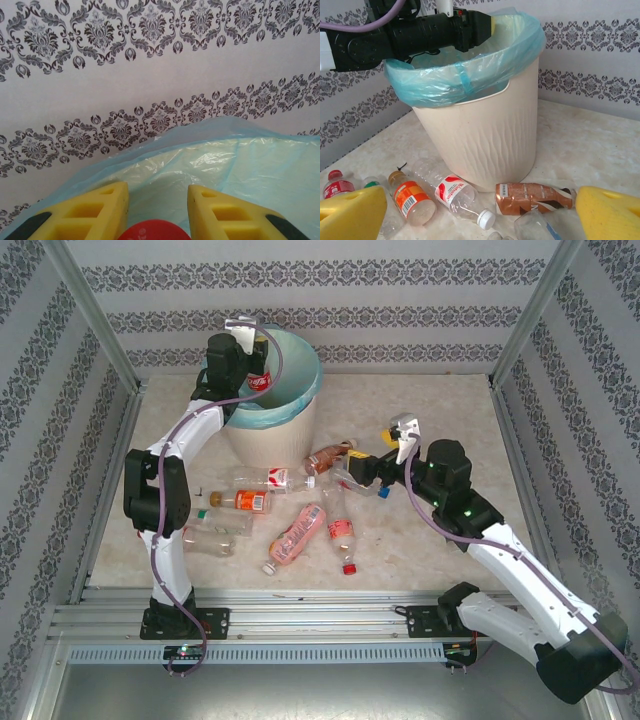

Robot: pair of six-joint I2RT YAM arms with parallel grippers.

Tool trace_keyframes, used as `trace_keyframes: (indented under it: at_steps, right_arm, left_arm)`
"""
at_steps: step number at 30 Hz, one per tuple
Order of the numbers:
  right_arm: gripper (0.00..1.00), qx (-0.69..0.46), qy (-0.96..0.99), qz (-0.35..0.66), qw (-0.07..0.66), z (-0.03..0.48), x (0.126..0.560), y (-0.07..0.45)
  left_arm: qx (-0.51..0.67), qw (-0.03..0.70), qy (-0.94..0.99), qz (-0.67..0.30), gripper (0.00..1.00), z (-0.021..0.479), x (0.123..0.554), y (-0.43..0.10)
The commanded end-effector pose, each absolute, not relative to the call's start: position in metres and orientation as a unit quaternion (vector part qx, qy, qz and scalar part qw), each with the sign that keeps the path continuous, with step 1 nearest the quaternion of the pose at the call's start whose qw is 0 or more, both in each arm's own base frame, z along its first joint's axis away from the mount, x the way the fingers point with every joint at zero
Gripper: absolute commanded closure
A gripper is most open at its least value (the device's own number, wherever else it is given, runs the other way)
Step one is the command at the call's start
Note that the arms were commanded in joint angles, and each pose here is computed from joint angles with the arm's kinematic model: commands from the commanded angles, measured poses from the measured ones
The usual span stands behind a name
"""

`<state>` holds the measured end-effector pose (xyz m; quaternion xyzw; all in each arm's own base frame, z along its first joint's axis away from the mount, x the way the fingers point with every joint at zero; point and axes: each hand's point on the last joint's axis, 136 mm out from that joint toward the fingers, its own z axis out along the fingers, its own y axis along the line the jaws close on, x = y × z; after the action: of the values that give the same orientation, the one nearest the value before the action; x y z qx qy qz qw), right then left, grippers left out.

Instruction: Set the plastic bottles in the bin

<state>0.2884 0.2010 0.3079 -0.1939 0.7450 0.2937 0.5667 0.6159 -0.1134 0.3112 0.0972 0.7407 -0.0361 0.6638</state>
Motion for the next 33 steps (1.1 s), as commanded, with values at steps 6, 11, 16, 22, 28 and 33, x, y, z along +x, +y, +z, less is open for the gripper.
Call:
trace_keyframes:
  at_steps: [6,11,16,22,28,33]
  right_arm:
    - [0.03,-0.219,0.721,0.310,0.579,0.334,0.287,0.216]
    - [0.04,-0.194,0.736,0.294,0.578,0.332,0.296,0.210]
    - [0.04,-0.163,0.757,0.270,0.572,0.328,0.305,0.200]
    - [0.04,-0.141,0.777,0.249,0.561,0.321,0.314,0.194]
    - [0.05,-0.130,0.782,0.253,0.554,0.321,0.318,0.196]
    - [0.05,-0.123,0.788,0.252,0.547,0.317,0.322,0.196]
  left_arm:
    - [0.096,0.636,0.765,-0.043,0.41,0.297,0.611,-0.110]
    - [0.086,0.655,0.746,-0.080,0.25,0.351,0.598,-0.115]
    - [0.067,0.675,0.729,-0.087,0.25,0.394,0.577,-0.109]
    - [0.055,0.665,0.742,-0.065,0.32,0.404,0.562,-0.098]
    - [0.058,0.642,0.762,-0.064,0.44,0.394,0.558,-0.097]
    - [0.067,0.616,0.782,-0.069,0.61,0.387,0.562,-0.102]
